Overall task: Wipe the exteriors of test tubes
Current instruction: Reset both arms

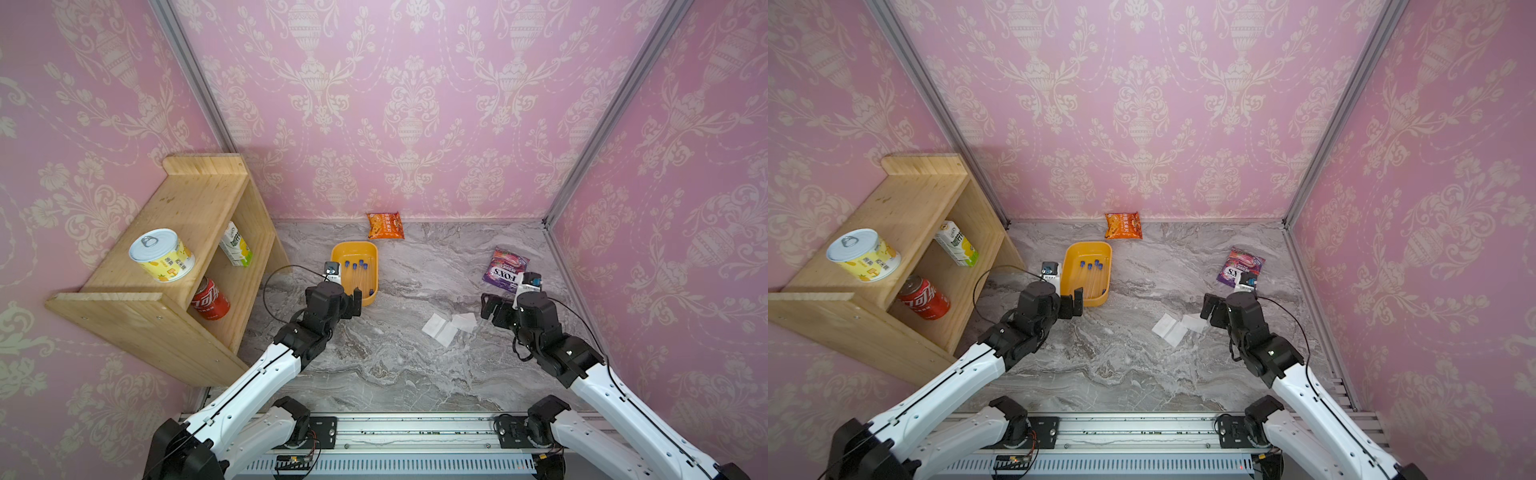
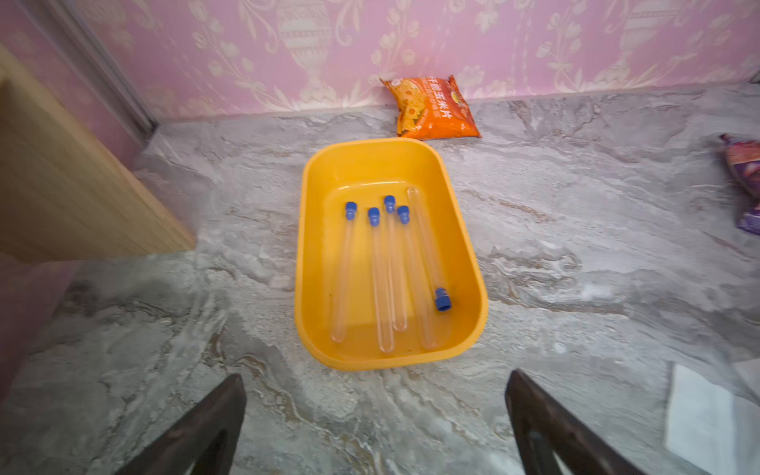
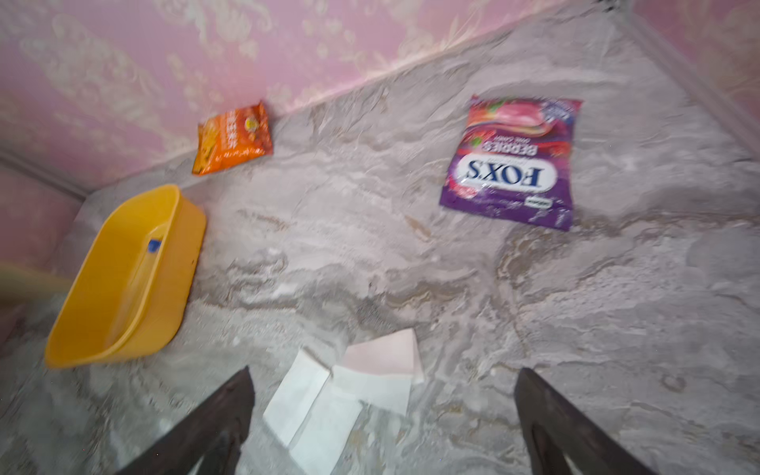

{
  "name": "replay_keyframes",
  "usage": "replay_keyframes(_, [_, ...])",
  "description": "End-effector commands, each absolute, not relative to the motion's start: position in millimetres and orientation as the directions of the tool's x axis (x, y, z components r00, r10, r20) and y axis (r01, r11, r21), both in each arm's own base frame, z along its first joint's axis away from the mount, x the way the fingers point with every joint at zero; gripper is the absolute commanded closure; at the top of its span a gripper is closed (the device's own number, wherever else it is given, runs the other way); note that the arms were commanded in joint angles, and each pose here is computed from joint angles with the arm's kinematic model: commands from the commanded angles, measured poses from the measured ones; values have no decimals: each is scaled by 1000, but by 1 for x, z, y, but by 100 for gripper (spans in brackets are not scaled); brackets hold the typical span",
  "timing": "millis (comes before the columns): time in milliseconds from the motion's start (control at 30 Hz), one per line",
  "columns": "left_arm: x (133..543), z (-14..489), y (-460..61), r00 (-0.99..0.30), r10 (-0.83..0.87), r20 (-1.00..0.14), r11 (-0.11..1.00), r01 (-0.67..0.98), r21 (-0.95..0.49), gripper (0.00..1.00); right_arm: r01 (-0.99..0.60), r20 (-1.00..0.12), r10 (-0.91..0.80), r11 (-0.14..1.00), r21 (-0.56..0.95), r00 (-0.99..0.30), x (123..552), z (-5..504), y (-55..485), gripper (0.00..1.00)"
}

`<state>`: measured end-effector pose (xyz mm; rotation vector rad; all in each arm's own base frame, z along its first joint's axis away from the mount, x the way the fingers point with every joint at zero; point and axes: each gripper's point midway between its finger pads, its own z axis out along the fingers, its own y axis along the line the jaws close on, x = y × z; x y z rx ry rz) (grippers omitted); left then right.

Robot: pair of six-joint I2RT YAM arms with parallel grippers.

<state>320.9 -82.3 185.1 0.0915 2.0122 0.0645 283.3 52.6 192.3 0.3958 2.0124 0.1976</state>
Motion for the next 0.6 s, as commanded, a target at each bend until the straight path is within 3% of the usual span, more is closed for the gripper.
replay_keyframes(0, [343, 211, -37, -245, 219, -945, 953, -152, 260, 1, 332, -929, 332, 905, 264, -166, 303, 227, 13, 0])
replay_keyframes(100, [357, 177, -10, -264, 132, -955, 960, -204, 189, 1, 389, -938, 139, 921, 5, -317, 317, 214, 0, 0])
replay_keyframes(200, [370, 147, -12, -266, 228, -937, 950, -151, 274, 1, 336, -931, 5, 933, -127, -365, 332, 203, 4, 0])
replay_keyframes(367, [387, 104, 5, -287, 191, -939, 950, -186, 250, 1, 91, -971, -107, 988, -129, -213, 340, 187, 20, 0])
replay_keyframes(500, [385, 86, 36, -337, -12, -942, 968, -238, 73, 0, 178, -973, -14, 982, -57, -231, 341, 166, -13, 0])
replay_keyframes(567, [384, 87, 46, -237, -36, -971, 968, -251, 26, 1, 168, -979, -2, 985, -37, -204, 341, 158, -15, 0])
